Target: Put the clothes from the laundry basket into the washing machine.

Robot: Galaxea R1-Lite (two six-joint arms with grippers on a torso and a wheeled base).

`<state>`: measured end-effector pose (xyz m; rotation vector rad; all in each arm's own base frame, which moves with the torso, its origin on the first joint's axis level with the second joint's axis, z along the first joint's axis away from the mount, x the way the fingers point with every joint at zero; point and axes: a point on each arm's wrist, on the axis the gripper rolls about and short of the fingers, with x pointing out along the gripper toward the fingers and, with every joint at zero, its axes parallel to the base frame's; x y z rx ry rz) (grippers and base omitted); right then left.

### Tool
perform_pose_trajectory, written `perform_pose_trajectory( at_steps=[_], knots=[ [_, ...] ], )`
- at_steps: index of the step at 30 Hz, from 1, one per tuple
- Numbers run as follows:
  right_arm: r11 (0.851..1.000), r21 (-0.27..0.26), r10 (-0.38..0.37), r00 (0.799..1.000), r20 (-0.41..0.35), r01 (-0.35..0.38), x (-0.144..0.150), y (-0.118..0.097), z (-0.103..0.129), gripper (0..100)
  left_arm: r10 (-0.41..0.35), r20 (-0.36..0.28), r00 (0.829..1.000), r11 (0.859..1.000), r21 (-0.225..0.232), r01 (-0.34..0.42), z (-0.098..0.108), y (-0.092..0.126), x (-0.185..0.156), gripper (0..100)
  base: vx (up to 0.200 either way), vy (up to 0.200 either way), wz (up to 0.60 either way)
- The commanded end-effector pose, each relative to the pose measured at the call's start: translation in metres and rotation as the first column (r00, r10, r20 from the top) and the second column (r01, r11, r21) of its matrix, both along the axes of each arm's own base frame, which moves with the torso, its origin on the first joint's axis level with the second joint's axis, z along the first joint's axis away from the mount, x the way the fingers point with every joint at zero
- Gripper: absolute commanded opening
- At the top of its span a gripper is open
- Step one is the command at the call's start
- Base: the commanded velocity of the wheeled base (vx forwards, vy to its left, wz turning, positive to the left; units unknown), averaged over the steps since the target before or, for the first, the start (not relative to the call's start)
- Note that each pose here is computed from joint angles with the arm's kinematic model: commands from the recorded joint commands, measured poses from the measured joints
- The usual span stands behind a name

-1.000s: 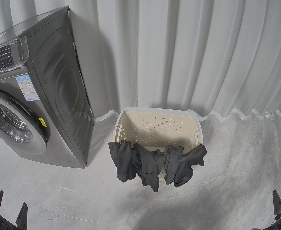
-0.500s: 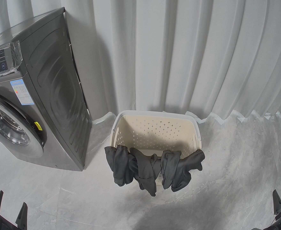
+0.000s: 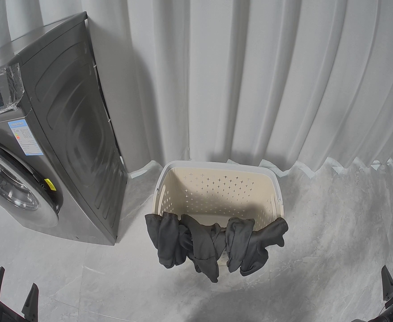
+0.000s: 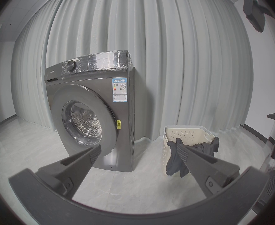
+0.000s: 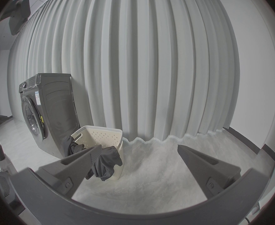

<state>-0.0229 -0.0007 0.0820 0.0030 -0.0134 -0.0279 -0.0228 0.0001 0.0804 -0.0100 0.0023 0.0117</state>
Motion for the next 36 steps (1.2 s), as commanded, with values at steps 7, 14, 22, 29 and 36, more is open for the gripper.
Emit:
perform_pose_trajectory(
  at_steps=[7,14,22,29,36],
  knots=[
    [1.000,0.000,0.000,1.000,-0.001,0.000,0.0001,0.0000,-0.0052,100,0.001,-0.002,1.000,1.000,-0.001,-0.001,-0.0048,0.0000,0.0001,100,0.000,0.000,0.00],
    [1.000,0.000,0.000,1.000,-0.001,0.000,0.0001,0.0000,-0.0052,100,0.001,-0.004,1.000,1.000,-0.004,-0.001,-0.0047,0.0000,0.0003,100,0.143,0.000,0.00],
    [1.000,0.000,0.000,1.000,-0.001,0.000,0.0001,0.0000,-0.0052,100,0.001,-0.004,1.000,1.000,-0.002,-0.001,-0.0047,0.0000,0.0003,100,0.100,0.000,0.00],
    [1.000,0.000,0.000,1.000,-0.001,0.000,0.0001,0.0000,-0.0052,100,0.001,-0.004,1.000,1.000,-0.002,-0.001,-0.0047,0.0000,0.0003,100,0.143,0.000,0.00],
    [1.000,0.000,0.002,1.000,-0.001,-0.002,0.0001,0.0000,-0.0052,100,0.001,-0.004,1.000,1.000,-0.002,-0.001,-0.0047,0.0000,0.0003,100,0.114,0.000,0.00]
  ],
)
